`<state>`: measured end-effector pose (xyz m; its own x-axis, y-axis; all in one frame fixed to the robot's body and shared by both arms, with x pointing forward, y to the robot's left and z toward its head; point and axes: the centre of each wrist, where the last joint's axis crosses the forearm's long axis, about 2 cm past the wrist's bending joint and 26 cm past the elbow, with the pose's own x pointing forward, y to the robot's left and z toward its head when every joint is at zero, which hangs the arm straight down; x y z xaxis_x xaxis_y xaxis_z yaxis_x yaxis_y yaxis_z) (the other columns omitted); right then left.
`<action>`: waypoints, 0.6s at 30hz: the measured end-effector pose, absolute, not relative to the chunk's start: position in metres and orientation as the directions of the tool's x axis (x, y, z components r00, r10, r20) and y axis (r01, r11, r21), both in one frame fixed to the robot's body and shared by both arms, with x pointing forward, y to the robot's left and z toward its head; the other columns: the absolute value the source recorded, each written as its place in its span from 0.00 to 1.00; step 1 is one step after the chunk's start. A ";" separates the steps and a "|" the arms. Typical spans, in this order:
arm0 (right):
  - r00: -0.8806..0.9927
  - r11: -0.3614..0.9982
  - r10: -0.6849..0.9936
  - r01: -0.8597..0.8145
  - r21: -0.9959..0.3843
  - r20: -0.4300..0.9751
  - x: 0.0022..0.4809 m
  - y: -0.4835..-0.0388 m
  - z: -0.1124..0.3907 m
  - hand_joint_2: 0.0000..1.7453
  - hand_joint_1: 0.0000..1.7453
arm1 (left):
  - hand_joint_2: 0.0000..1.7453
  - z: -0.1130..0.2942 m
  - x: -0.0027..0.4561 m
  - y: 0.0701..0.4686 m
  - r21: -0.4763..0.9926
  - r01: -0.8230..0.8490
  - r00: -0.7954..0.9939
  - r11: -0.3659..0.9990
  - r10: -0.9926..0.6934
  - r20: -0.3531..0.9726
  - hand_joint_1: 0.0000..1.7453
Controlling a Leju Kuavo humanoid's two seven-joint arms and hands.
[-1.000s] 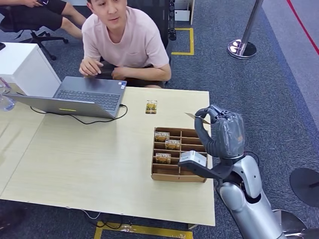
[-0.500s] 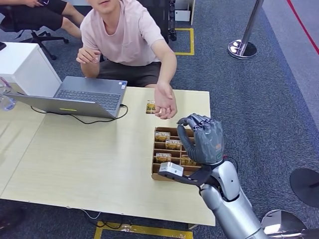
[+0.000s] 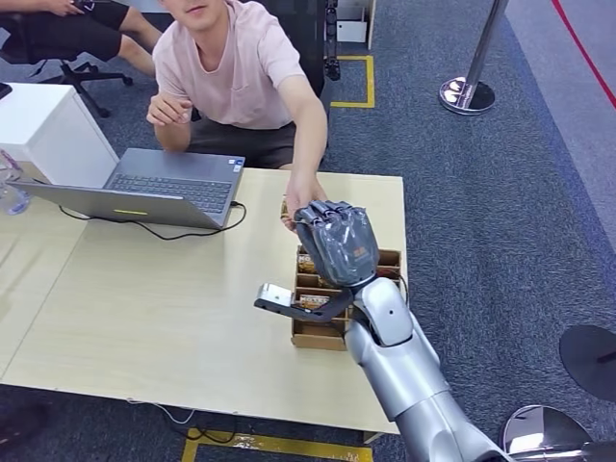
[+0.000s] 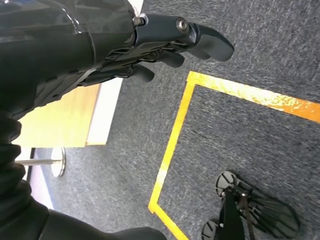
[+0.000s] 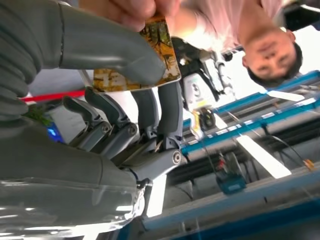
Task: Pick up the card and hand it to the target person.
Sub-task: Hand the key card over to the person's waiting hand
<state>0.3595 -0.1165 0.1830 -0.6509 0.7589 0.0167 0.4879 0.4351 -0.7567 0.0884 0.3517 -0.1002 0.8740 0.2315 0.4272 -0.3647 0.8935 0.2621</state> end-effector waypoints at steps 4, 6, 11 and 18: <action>-0.630 0.422 0.775 0.451 -0.786 0.055 0.370 -0.106 0.182 1.00 0.95 | 1.00 -0.100 0.092 0.351 0.264 -0.348 0.879 0.899 0.214 0.427 0.00; -0.623 0.419 0.779 0.432 -0.799 0.072 0.374 -0.103 0.180 1.00 0.48 | 1.00 -0.099 0.093 0.351 0.265 -0.342 0.880 0.901 0.209 0.427 0.00; -0.610 0.414 0.786 0.398 -0.819 0.100 0.378 -0.101 0.175 1.00 0.00 | 1.00 -0.099 0.094 0.351 0.267 -0.336 0.878 0.903 0.198 0.436 0.00; -0.593 0.416 0.794 0.374 -0.829 0.131 0.381 -0.104 0.171 1.00 0.00 | 1.00 -0.099 0.096 0.351 0.270 -0.336 0.877 0.902 0.195 0.438 0.00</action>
